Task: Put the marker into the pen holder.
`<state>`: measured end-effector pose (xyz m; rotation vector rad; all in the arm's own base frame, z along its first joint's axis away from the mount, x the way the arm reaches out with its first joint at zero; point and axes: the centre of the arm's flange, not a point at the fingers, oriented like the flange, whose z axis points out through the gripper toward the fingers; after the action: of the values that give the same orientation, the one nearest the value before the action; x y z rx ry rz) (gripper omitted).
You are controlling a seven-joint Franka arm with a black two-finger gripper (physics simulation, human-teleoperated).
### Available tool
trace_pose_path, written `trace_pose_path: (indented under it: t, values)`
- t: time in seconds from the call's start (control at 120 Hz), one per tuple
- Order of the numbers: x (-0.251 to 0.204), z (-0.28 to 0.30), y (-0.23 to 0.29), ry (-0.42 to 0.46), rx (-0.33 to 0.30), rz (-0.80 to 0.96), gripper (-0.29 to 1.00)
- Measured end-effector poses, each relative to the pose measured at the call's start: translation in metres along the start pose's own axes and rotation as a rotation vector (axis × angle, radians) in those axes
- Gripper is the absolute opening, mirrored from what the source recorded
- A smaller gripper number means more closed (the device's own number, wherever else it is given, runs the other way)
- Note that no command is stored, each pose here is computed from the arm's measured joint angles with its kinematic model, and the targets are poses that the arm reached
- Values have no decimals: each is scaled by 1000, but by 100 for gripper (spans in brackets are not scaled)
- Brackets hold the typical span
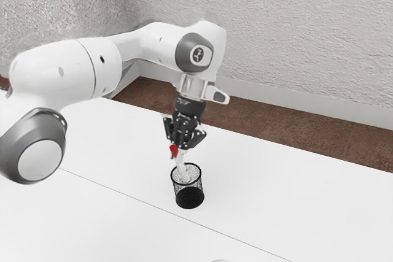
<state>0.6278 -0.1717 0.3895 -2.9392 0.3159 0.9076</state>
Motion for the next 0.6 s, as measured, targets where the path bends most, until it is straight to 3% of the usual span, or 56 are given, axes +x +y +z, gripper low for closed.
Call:
trace_pose_path:
  t: [0.15, 0.383, 0.475, 0.6]
  values:
    - [13, 11, -1, 0, 0, -12, -8]
    - [10, 5, -1, 22, -13, -24, 38]
    - [-36, -35, -33, 128, -27, -47, 49]
    - [-126, -79, -130, 335, -61, -139, 58]
